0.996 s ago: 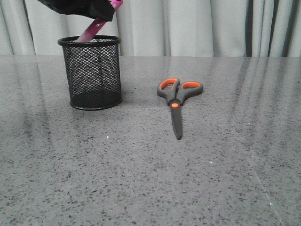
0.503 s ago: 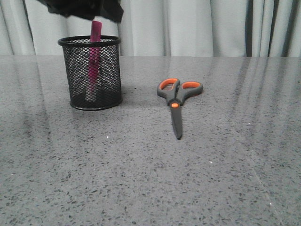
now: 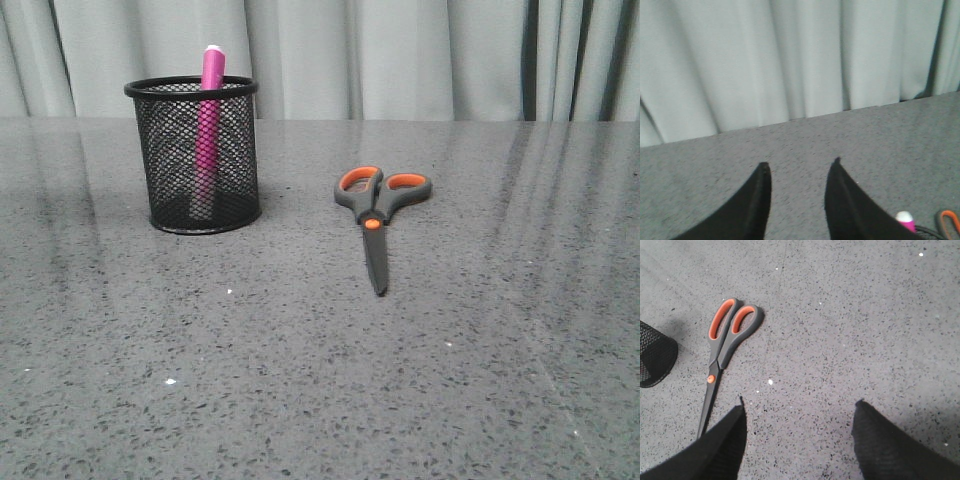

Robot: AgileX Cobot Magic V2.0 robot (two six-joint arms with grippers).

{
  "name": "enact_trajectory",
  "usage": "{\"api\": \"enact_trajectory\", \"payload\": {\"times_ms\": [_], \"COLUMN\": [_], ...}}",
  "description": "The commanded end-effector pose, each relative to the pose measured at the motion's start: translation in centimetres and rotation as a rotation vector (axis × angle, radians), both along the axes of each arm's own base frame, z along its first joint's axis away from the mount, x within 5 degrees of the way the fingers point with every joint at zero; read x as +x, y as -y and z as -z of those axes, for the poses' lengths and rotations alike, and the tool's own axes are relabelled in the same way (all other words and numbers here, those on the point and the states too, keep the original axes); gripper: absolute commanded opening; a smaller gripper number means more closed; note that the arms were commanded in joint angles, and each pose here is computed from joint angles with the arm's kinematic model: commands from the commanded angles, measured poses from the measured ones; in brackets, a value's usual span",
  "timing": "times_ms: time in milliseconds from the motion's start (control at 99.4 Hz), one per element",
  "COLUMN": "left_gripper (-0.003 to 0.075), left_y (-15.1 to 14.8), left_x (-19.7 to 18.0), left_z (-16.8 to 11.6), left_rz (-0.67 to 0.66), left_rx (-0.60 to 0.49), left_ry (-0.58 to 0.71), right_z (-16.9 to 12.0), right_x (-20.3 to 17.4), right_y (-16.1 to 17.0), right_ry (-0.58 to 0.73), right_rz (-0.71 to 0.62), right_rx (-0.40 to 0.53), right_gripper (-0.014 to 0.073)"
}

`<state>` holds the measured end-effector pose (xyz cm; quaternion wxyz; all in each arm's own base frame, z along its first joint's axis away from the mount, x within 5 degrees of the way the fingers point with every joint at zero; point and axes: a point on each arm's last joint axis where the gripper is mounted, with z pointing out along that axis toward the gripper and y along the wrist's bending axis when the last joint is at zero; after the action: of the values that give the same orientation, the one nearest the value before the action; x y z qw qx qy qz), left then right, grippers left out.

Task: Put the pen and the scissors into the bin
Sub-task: 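Raise the left gripper away from the holder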

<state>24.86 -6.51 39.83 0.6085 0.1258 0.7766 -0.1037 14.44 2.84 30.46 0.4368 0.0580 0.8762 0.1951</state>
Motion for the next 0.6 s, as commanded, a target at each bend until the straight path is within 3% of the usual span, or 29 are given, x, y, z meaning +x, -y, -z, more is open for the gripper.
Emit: {"api": "enact_trajectory", "payload": {"times_ms": [0, 30, 413, 594], "left_gripper": [0.0027, -0.0025, -0.0022, -0.0022], "left_y": [-1.8, -2.5, -4.9, -5.1], "left_x": [-1.8, -2.1, -8.8, -10.2], "left_z": [-2.4, -2.2, 1.0, 2.1], "left_rz": [-0.054, -0.074, -0.202, -0.215], "left_rx": [-0.019, -0.013, -0.022, -0.025], "left_ry": [0.068, 0.059, 0.207, 0.228], "right_z": [-1.7, -1.6, -1.7, -2.9], "right_x": [0.5, 0.5, 0.8, 2.2], "right_y": [0.2, 0.2, -0.1, -0.1], "right_ry": [0.097, 0.091, 0.026, -0.008], "right_rz": [0.029, 0.026, -0.013, -0.063], "right_rx": [0.004, 0.004, -0.005, -0.065], "right_gripper": [0.0414, 0.0414, 0.0413, 0.0413]}}
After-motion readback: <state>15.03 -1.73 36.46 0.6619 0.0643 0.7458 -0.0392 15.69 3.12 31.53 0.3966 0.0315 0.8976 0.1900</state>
